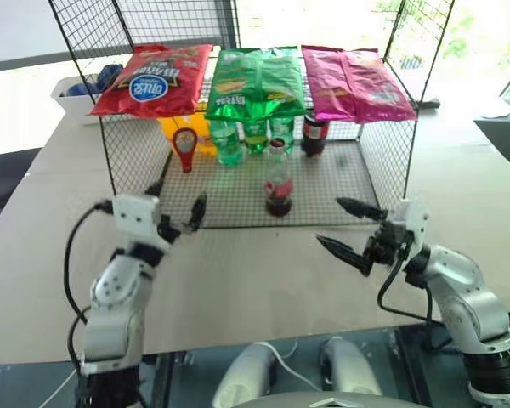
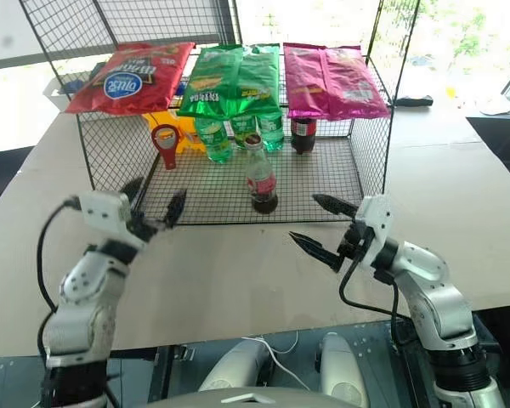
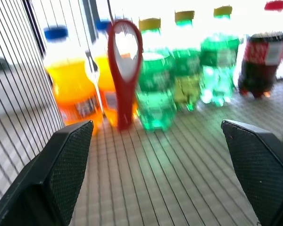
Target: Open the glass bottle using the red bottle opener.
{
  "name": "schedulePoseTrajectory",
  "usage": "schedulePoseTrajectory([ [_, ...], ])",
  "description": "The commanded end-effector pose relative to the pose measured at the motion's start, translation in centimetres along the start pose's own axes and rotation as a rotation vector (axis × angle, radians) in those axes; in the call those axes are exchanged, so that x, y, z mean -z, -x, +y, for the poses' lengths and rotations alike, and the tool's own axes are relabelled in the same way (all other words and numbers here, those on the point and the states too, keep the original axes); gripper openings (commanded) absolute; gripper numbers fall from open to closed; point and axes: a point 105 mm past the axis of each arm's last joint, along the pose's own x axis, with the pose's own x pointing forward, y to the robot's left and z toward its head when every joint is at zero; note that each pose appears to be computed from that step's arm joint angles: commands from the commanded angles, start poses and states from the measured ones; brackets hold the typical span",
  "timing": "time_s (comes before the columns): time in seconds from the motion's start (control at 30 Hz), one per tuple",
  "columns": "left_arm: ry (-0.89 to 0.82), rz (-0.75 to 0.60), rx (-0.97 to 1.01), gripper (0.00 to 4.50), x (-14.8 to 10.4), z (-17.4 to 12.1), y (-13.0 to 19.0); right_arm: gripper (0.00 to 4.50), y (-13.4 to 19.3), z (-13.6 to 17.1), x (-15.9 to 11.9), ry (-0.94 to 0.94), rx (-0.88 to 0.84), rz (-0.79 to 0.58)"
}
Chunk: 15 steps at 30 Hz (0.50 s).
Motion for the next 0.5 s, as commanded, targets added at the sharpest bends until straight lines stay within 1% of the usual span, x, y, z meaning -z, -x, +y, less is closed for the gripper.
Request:
schedulePoseTrajectory([
  [0.03,-0.030,-0.016,-0.031,4.50,-0.6,1.6,-1.2,4.46,-0.7,0.3,-1.6,0.012,-0.014,-0.052],
  [0.27,-0.043,-0.040,-0.078,4.50,-1.3,3.5,-3.8,4.46,-1.0,0.0,-2.2,0.031,0.003,-0.076],
  [0.5,-0.028,-0.026,-0.044,4.50,0.0,3.1,-6.9,4.46,-1.1,0.0,-1.9,0.037,0.030,-0.080],
])
